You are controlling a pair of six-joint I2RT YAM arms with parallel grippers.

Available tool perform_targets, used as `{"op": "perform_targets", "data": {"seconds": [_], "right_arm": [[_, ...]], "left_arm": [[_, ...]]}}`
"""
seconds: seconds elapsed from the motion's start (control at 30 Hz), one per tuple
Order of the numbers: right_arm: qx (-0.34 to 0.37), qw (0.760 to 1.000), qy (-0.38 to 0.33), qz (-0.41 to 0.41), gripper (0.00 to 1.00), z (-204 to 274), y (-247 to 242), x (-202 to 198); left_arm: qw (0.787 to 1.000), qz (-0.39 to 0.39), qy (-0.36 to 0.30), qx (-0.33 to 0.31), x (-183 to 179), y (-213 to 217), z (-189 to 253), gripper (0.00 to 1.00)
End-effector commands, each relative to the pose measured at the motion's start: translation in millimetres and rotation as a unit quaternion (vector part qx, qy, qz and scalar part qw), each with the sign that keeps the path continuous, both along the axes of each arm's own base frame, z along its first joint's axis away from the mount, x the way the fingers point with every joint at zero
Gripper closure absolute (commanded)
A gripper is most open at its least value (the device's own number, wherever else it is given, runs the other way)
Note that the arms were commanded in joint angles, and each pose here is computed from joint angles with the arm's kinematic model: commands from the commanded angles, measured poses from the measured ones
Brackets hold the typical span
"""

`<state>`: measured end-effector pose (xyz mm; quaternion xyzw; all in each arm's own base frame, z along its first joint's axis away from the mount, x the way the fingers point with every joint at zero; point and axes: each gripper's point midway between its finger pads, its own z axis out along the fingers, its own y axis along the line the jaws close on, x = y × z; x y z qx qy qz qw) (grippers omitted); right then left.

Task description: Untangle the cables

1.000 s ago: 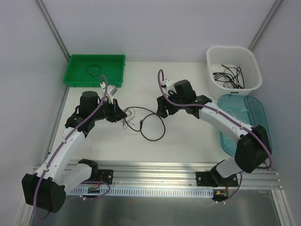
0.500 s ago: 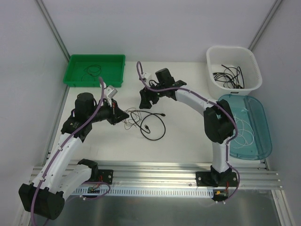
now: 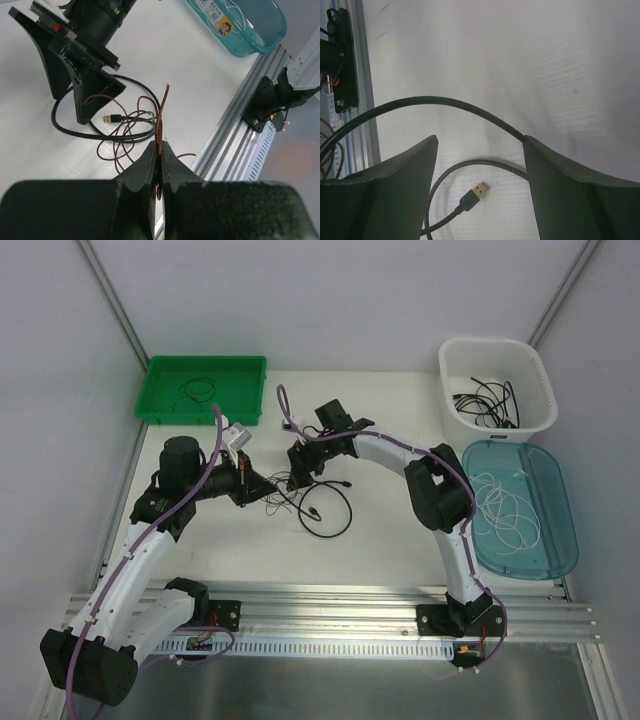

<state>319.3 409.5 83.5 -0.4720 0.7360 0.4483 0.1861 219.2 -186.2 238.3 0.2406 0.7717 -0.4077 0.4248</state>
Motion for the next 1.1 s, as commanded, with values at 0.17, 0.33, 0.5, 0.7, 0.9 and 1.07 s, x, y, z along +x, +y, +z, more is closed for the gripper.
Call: {"op": "perform_targets", "data": {"seconds": [0.17,0.33,0.5,0.7,0.9,1.07], "right_arm": [[0.027,0.999,-0.026,-0.001,0.28,2,26,17],[0.023,0.999,-0.028,-0.017,0.28,-4,29,22],[-0.037,0.996,-0.045,-0.060,0.28,-27,21,28],[-0.047,0.994,-0.048,-0.085,0.44,-36,16,22],[-0.039,0.992,-0.051,-0.108,0.91,-26,3,23],[-0.040,0.979,-0.036,-0.196,0.99,-13,-43,39]], "left_arm": [[0.998,-0.051,-0.041,-0.018,-8,-11,14,1.00],[0.998,-0.054,-0.041,-0.019,-8,-12,14,1.00],[0.997,-0.057,-0.045,-0.022,-11,-12,17,1.00],[0.997,-0.056,-0.052,-0.022,-11,-12,19,1.00],[0.997,-0.039,-0.058,-0.016,-7,-9,20,1.00],[0.998,0.024,-0.066,0.005,8,4,15,1.00]]}}
